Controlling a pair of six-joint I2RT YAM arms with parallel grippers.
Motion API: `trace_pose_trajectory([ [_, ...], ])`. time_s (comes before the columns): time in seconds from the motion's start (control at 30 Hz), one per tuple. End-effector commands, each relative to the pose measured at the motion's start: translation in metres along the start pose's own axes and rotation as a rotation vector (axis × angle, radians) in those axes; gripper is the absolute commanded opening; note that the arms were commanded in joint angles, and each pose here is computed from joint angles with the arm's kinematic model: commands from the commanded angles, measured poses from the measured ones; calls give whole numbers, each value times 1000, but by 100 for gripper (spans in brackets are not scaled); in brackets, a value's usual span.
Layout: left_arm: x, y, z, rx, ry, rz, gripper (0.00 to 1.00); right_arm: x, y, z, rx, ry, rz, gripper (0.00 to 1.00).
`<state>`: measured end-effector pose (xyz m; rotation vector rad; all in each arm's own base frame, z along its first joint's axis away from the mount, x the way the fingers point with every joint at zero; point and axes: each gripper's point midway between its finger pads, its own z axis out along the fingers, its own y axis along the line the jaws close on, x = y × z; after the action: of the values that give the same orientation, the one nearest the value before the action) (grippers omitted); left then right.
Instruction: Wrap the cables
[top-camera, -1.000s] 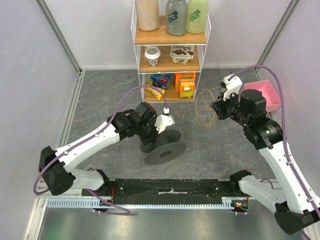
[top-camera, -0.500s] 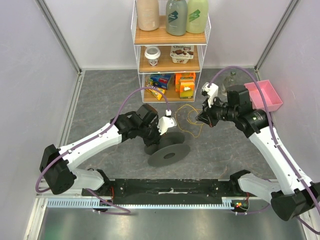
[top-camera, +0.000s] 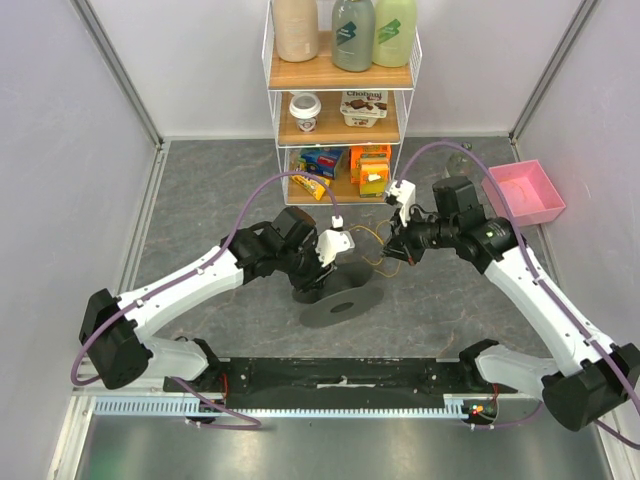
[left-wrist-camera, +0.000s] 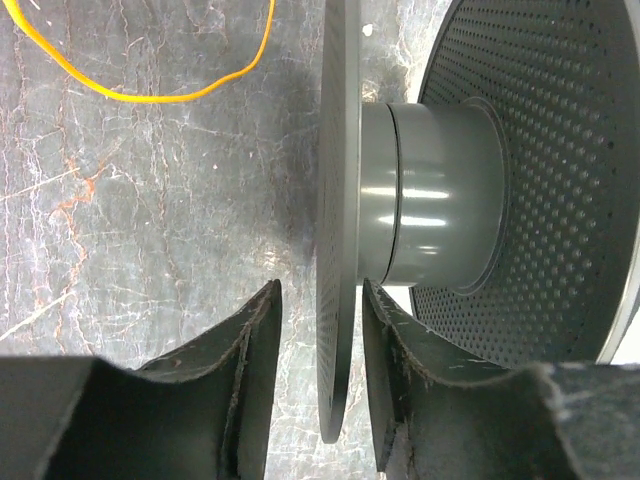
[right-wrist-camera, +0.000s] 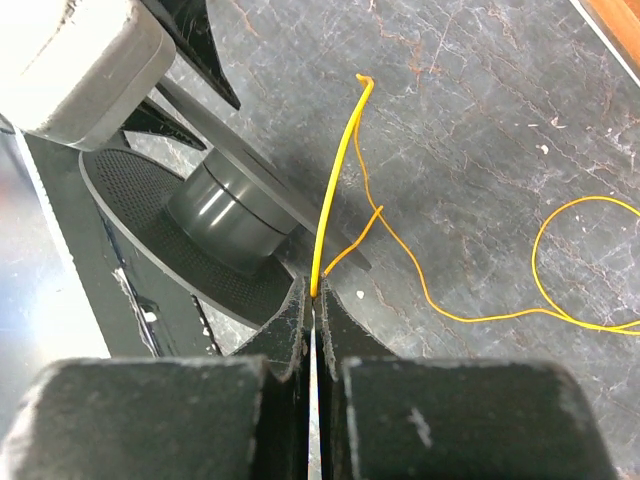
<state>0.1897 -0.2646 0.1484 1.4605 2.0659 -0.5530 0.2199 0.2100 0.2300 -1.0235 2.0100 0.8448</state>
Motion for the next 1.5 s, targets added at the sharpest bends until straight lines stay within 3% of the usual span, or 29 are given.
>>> trace_pose_trajectory([
  [0.0, -17, 6, -7, -35, -61, 21, 46, -10, 5, -4, -38, 3, -106, 0],
  [0.3, -22, 3, -11, -22, -93, 32, 47, -17, 22, 11, -101, -20, -124, 0],
  [0.67, -30, 0, -26, -43, -192, 76, 49, -9, 32, 37, -175, 50, -138, 0],
  [1.0, -51, 1, -55, -127, -400, 189, 54, -3, 34, 46, -197, 76, -128, 0],
  [1.27, -58, 6, -55, -145, -398, 254, 54, -7, 35, 47, -199, 69, -133, 0],
  [1.47, -51, 6, -47, -130, -368, 224, 52, -33, 37, 43, -169, -23, -101, 0],
])
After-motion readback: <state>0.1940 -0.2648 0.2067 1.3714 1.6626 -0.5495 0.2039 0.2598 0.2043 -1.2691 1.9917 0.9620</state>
